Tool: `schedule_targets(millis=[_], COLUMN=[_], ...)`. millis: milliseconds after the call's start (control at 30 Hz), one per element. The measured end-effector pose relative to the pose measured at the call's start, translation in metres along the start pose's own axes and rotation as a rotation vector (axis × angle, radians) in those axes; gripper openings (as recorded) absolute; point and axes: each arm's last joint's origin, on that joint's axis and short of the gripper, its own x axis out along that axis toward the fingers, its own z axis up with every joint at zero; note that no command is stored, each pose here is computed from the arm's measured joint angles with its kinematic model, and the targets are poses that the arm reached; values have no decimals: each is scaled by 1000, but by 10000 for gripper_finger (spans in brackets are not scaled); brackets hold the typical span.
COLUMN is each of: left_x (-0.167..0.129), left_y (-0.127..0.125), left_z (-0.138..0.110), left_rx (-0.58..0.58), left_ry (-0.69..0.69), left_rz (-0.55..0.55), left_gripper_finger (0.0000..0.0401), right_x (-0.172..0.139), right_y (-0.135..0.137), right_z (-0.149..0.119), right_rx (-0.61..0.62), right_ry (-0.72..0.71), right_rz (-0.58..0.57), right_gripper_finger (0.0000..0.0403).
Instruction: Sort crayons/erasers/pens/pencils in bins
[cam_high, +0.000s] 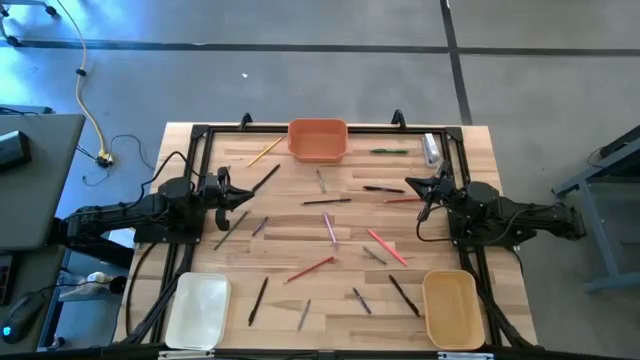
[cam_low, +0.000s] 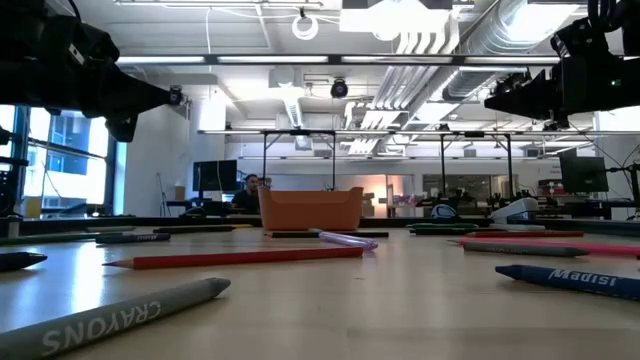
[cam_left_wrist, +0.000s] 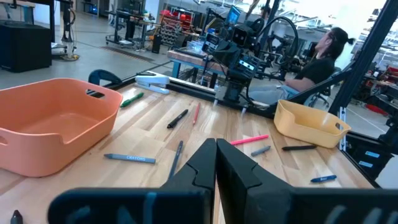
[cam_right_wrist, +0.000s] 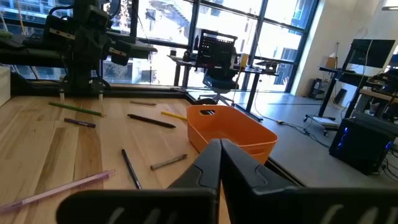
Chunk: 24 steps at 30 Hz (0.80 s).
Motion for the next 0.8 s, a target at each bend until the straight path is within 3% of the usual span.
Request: schedule_targets(millis=[567,800], left_x=[0,0], left_y=[0,0], left_z=[0,0], left_rx=[0,0], left_ry=[0,0], left_rz=[0,0], left_gripper_finger=[0,0], right_x=[0,0], right_y=[0,1], right_z=[1,3], right_rx=[6,150], right_ry=[-8,-29], right_rz=[0,31], right_gripper_finger=[0,0])
